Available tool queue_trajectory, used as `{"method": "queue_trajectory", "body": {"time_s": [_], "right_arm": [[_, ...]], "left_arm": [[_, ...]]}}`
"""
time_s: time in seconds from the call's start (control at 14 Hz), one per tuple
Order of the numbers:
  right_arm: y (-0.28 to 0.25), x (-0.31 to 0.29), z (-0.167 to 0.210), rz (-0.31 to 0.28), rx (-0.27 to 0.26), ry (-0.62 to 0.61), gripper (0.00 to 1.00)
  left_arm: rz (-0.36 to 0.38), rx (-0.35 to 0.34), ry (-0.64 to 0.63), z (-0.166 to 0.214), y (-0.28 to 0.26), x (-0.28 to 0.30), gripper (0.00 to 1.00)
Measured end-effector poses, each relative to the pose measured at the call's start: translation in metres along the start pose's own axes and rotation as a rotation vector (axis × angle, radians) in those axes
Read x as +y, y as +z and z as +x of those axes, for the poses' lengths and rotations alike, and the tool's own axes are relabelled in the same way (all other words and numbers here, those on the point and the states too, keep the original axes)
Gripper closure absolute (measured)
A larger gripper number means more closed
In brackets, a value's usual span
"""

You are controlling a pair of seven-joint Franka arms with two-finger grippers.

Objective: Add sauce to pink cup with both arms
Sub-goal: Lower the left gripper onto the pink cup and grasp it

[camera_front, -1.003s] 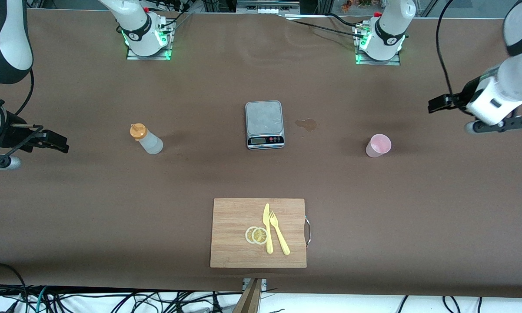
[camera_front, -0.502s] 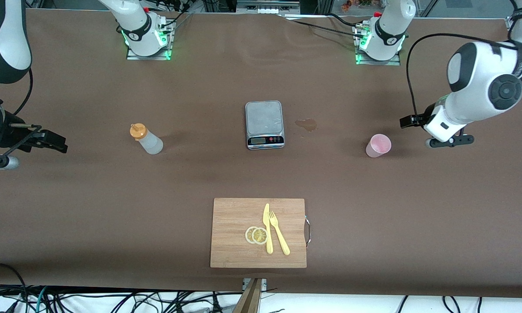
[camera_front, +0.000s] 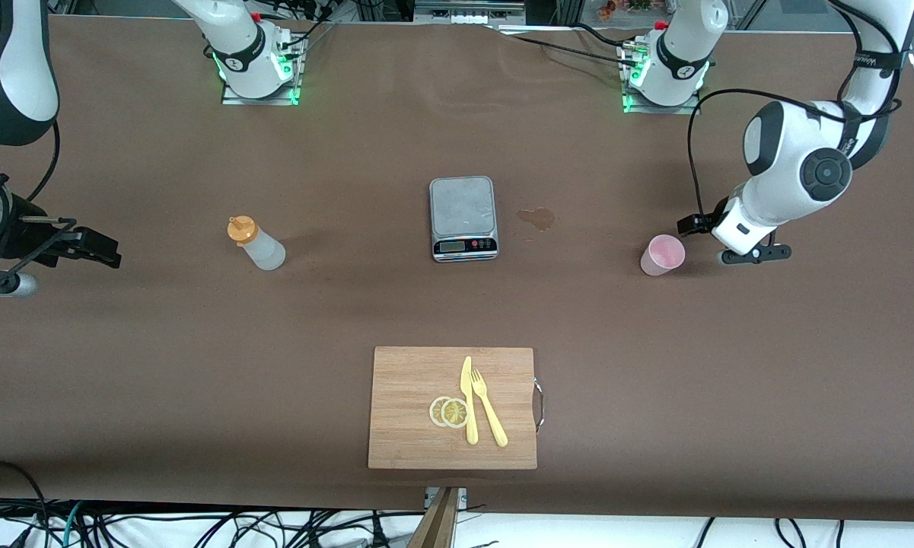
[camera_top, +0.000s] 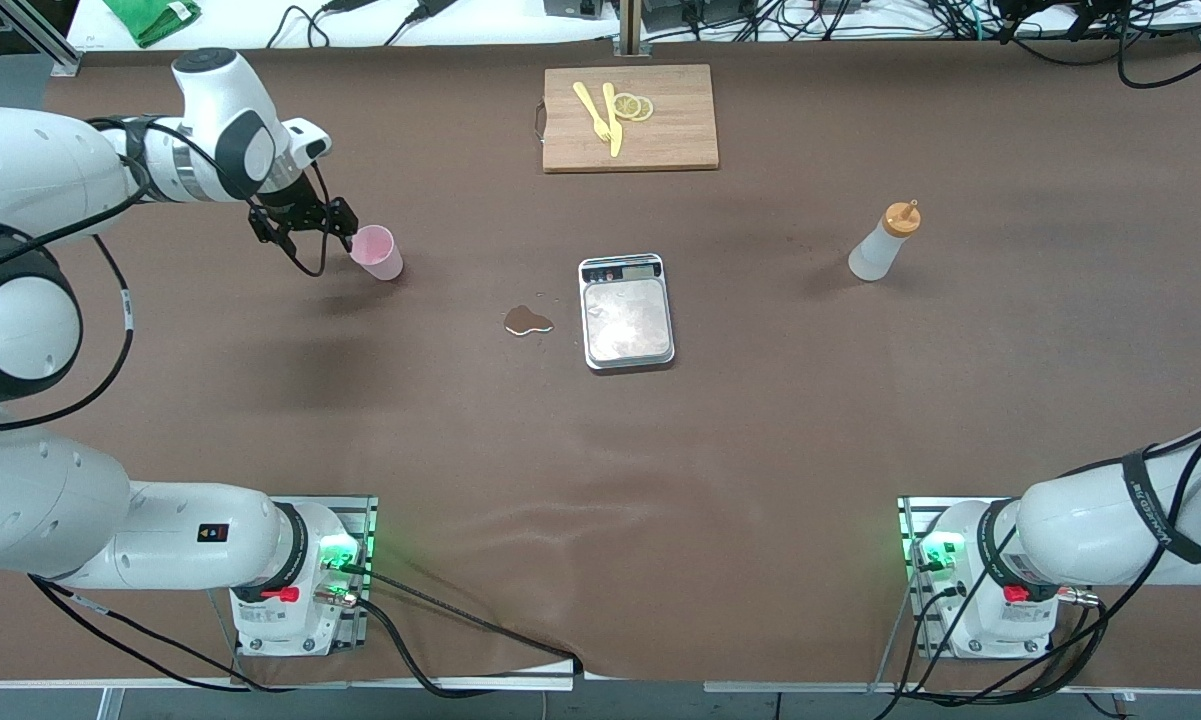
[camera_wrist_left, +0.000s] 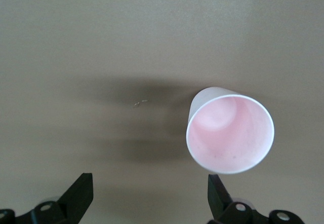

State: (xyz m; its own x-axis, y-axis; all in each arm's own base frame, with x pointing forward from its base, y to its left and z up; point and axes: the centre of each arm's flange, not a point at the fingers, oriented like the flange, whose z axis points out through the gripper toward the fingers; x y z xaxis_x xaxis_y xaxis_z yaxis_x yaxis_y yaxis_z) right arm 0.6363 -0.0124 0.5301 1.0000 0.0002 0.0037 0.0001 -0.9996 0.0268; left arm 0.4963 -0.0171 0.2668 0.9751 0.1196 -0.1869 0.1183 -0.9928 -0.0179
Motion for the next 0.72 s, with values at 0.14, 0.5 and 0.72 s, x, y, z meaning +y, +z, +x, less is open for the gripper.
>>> {"method": "queue_trajectory", "body": {"time_s": [0.14, 0.5, 0.72], "right_arm": [[0.000, 0.001, 0.000, 0.000, 0.001, 0.002, 0.00], [0.000, 0.002, 0.000, -0.001, 0.001, 0.002, 0.00], [0.000, 0.003, 0.000, -0.001, 0.001, 0.004, 0.00]], "left_arm": [[-0.001, 0.010, 0.010, 0.005, 0.014, 0.006, 0.00], [0.004, -0.015, 0.024, 0.008, 0.043, 0.014, 0.29], [0.007, -0.024, 0.029, 0.007, 0.049, 0.016, 0.60]]}}
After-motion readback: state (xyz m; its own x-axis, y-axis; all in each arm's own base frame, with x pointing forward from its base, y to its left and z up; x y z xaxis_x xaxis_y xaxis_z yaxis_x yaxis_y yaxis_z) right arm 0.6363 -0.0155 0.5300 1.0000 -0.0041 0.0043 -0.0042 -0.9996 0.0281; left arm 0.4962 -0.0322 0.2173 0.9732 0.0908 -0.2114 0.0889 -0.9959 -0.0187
